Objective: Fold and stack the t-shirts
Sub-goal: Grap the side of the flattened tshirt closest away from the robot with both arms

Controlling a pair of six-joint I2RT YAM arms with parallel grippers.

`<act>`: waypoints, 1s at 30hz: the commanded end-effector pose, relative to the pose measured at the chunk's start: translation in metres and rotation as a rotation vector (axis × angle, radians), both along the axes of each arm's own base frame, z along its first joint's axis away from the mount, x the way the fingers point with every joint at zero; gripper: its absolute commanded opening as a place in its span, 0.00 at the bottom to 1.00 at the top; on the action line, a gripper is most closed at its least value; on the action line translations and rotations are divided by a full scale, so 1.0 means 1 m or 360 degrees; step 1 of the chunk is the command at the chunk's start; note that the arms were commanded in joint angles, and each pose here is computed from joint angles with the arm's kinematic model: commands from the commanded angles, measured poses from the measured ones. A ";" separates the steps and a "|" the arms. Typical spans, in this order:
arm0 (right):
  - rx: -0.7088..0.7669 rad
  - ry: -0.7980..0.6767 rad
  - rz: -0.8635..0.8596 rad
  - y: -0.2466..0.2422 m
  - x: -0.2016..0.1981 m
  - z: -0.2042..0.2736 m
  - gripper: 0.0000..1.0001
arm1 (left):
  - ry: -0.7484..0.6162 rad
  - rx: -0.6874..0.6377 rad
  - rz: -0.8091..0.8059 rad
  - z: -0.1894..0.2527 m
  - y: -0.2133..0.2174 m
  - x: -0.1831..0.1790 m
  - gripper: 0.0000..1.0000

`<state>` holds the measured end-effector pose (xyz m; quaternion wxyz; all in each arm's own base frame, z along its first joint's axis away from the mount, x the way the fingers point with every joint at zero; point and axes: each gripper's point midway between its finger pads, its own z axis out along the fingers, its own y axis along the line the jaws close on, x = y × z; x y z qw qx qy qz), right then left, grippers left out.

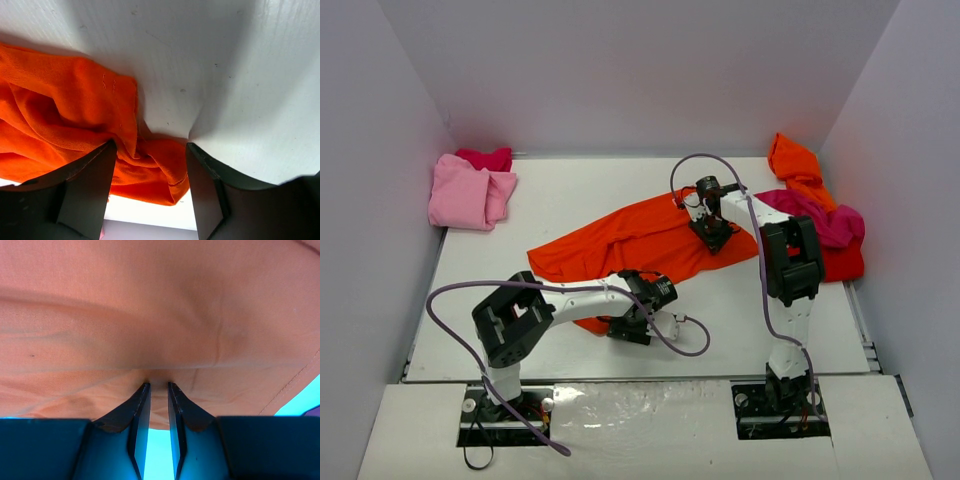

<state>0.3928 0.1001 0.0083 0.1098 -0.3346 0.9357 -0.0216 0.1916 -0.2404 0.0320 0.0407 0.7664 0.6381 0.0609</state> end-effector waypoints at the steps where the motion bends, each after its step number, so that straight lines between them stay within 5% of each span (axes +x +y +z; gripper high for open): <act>1: -0.0021 0.0102 0.0020 -0.001 -0.020 -0.014 0.19 | -0.0022 0.0013 -0.0007 0.015 0.008 -0.003 0.53; 3: -0.0024 0.0099 0.0017 -0.001 -0.019 -0.014 0.19 | -0.0032 0.0029 -0.0021 0.022 0.014 -0.005 0.39; 5: -0.0041 0.0107 0.0008 -0.003 -0.020 -0.016 0.13 | -0.0015 0.0041 -0.0033 0.027 0.020 -0.008 0.05; 6: -0.0060 0.0108 0.0002 -0.004 -0.020 -0.018 0.10 | -0.0016 0.0047 -0.0041 0.032 0.024 -0.009 0.00; 30: -0.0136 0.0173 0.0015 -0.004 -0.024 -0.035 0.11 | -0.0156 -0.0397 0.0093 0.144 0.027 0.046 0.00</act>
